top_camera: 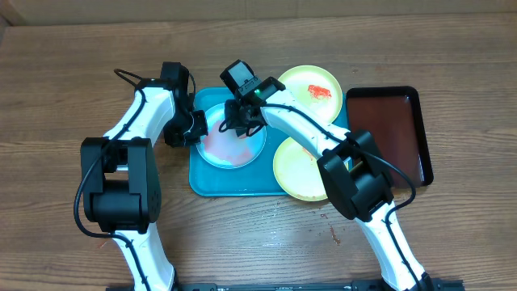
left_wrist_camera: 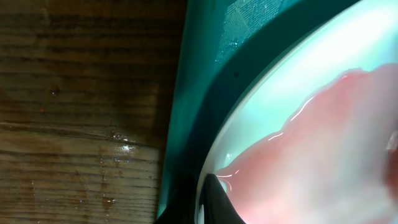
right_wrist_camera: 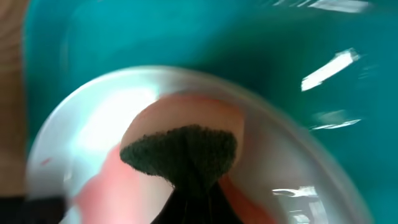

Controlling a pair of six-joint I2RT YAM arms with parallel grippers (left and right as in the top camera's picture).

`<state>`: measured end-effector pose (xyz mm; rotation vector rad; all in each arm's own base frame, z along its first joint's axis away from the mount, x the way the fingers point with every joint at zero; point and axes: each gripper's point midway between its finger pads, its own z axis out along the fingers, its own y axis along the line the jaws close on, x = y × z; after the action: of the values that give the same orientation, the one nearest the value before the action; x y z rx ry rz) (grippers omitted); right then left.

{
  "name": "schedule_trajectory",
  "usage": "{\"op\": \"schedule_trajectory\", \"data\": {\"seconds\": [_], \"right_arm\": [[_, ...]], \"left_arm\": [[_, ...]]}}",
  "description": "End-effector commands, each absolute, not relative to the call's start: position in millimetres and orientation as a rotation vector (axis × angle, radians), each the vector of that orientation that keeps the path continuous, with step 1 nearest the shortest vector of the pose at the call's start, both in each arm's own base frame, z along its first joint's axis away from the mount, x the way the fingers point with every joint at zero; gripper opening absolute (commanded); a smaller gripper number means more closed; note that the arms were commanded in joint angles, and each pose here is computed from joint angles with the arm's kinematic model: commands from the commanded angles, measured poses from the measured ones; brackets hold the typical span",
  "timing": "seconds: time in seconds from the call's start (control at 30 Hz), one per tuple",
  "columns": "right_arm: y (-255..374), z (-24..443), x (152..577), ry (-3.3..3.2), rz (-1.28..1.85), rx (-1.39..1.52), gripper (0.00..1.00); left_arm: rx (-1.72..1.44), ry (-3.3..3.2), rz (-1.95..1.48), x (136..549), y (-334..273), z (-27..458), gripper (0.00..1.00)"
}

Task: Clean dirty plates on tray and stack at the side
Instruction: 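Scrub the white plate with the sponge while left gripper holds it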

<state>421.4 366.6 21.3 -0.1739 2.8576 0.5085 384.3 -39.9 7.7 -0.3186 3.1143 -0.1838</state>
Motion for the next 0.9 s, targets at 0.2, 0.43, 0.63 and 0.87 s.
{"op": "schedule_trajectory", "data": {"seconds": [0.2,0.43,0.63,0.87], "right_arm": [[406,14,352,3.000,0.910,-0.522,0.04],[352,-2,355,3.116,0.618,-0.508,0.04],[288,-13,393,3.116,0.279,-0.335,0.04],[267,-11,437,3.011,0.260,-0.120,0.04]], "left_arm": [[-0.310,3.140,-0.121,381,-36,-5,0.04],[-0.310,3.140,-0.121,381,-36,-5,0.04],[-0.310,3.140,-0.121,381,-36,-5,0.04],[-0.310,3.139,-0.121,381,-36,-5,0.04]]}}
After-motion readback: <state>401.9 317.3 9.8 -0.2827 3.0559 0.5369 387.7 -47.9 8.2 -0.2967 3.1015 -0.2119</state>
